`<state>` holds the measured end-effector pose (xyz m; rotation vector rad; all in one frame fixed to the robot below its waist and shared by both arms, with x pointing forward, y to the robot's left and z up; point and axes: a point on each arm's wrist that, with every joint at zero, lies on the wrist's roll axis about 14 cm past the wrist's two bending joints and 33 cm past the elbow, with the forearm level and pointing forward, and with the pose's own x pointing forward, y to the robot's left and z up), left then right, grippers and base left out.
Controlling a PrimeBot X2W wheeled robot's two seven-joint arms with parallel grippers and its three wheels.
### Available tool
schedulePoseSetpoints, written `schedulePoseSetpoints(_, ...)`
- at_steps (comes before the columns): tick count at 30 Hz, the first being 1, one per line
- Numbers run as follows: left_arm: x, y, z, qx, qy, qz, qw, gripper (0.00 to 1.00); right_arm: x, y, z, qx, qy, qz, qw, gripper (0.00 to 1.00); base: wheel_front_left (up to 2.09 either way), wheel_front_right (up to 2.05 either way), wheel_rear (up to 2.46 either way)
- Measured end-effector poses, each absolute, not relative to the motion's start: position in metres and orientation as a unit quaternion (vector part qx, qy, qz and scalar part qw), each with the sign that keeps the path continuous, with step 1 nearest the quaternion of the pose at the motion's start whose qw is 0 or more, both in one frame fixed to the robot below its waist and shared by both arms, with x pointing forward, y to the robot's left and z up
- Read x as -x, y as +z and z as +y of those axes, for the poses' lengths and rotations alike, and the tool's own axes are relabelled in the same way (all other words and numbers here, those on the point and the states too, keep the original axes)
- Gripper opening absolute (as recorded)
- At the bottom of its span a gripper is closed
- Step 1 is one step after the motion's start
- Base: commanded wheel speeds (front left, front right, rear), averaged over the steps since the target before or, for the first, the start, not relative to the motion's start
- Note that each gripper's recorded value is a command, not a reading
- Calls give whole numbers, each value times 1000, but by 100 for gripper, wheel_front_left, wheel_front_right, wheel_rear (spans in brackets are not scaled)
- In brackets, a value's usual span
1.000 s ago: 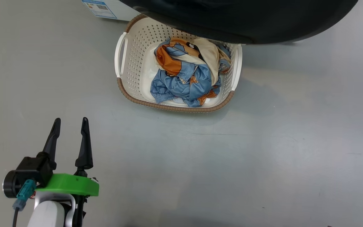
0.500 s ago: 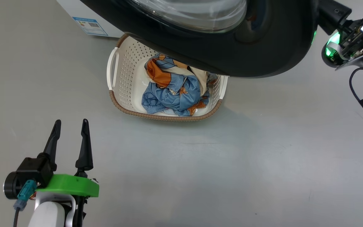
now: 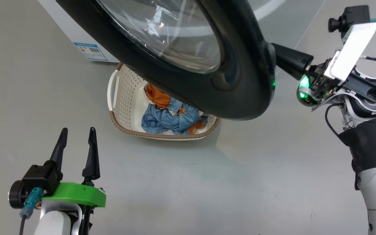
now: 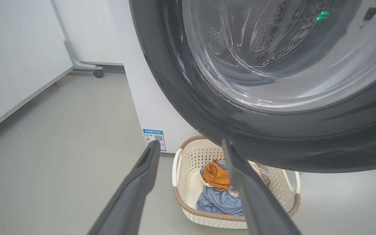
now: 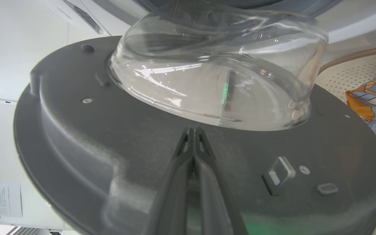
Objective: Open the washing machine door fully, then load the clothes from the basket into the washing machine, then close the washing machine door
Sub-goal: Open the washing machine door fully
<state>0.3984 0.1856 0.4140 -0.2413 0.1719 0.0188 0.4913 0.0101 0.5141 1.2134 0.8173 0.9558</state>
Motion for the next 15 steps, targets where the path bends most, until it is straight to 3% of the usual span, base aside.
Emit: schedulePoseSetpoints(15,-383,441,178,137,-1,53,989,100,-414,523,50,-524,466,410,583,0,0,0,0)
